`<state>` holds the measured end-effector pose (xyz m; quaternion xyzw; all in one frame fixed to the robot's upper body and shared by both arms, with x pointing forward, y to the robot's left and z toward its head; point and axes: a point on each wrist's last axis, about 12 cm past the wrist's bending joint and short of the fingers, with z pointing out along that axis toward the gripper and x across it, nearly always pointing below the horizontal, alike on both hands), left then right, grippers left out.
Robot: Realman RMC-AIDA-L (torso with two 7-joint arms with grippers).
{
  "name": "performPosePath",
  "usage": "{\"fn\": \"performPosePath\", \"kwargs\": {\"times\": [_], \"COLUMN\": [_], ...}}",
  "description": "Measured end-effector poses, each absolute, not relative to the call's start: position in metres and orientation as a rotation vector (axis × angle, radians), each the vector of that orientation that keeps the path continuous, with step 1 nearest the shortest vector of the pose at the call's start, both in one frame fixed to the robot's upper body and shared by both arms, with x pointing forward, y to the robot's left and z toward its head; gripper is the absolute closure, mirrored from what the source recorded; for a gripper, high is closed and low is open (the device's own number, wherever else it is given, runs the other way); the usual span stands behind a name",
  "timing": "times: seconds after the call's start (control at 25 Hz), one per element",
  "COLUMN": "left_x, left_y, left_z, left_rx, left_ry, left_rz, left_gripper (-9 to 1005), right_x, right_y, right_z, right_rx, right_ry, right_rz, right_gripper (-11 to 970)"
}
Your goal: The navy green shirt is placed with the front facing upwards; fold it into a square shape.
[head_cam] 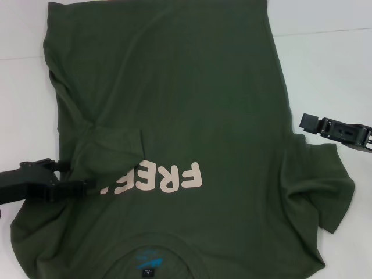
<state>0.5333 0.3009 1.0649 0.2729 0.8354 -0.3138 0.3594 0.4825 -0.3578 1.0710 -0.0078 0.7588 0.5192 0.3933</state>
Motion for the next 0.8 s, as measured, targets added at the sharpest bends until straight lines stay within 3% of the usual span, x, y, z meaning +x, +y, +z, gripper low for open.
{"fn": "performPosePath", "kwargs": {"times": [0.6, 0.8], "left_x": [0.54, 0.544], "left_y": [0.297, 0.294], "left_z": [1.068, 1.064], "left_rx": [0.674, 0.653], "left_ry": [2.137, 2.164], "left_rz": [-0.777, -0.752], "left_gripper": [92, 197], "right_x": [0.484, 0.482], "right_y": [-0.359, -0.36], "right_z": [1.07, 1.069], "right_rx": [-0.013, -0.005], "right_ry": [1.932, 1.937], "right_rz": [1.304, 1.3], "right_gripper": [132, 132]}}
